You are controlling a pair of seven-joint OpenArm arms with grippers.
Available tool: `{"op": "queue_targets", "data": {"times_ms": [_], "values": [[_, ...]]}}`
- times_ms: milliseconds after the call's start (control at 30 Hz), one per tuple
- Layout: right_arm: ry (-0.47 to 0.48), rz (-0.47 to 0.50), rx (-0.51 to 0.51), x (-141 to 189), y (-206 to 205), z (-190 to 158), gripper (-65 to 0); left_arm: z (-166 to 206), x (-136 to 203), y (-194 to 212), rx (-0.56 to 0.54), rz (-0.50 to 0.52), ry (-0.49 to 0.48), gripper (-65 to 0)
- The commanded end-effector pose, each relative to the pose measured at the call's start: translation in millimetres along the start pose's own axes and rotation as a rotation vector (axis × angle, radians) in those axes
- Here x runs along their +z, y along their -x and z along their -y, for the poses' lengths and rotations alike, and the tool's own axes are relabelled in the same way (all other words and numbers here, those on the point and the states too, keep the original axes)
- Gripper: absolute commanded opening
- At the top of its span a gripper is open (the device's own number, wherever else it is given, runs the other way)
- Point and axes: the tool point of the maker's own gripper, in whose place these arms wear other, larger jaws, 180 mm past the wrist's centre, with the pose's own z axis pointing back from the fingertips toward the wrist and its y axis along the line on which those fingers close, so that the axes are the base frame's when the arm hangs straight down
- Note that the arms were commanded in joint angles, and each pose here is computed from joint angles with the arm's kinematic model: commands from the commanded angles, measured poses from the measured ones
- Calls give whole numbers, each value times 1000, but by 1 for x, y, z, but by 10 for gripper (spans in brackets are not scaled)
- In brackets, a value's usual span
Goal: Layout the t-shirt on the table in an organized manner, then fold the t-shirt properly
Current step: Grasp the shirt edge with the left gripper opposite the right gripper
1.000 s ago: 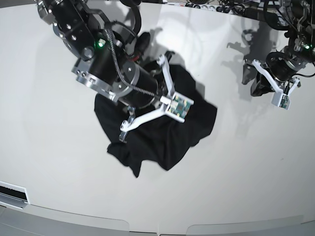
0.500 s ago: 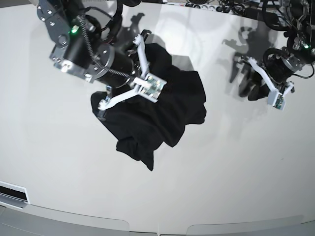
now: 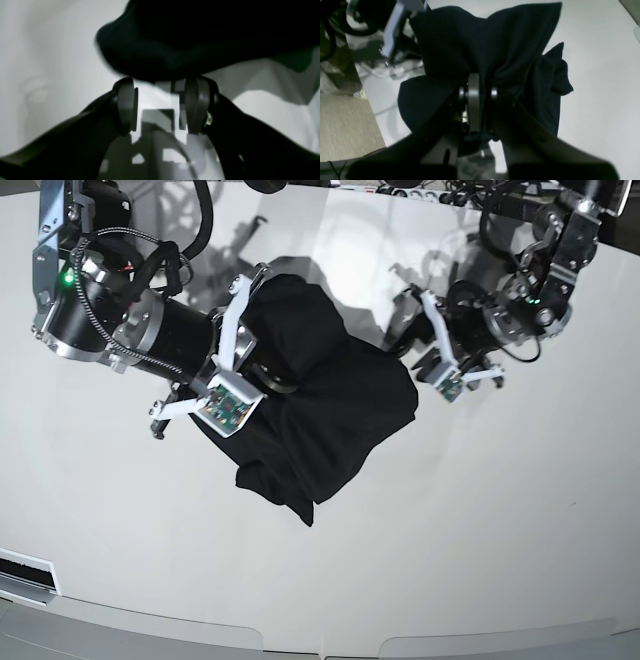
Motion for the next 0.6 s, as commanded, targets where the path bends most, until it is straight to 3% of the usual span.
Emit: {"op": "queue_targets", "data": {"times_ms": [0, 233, 433, 500, 567], "values": [[-6, 49, 23, 3, -13, -1, -650, -1, -1, -23, -15, 65, 11, -312], [-39, 4, -2, -3, 6, -7, -650, 9, -16, -64, -24, 148, 52, -311], [-67, -14, -6, -2, 15, -17, -650, 0, -28, -89, -6, 195, 5, -319], [-67, -16, -7, -2, 16, -18, -650, -9, -35, -87, 11, 181, -28, -431], [-65, -18, -6, -2, 16, -17, -650, -17, -44, -82, 18, 156, -47, -650]]}}
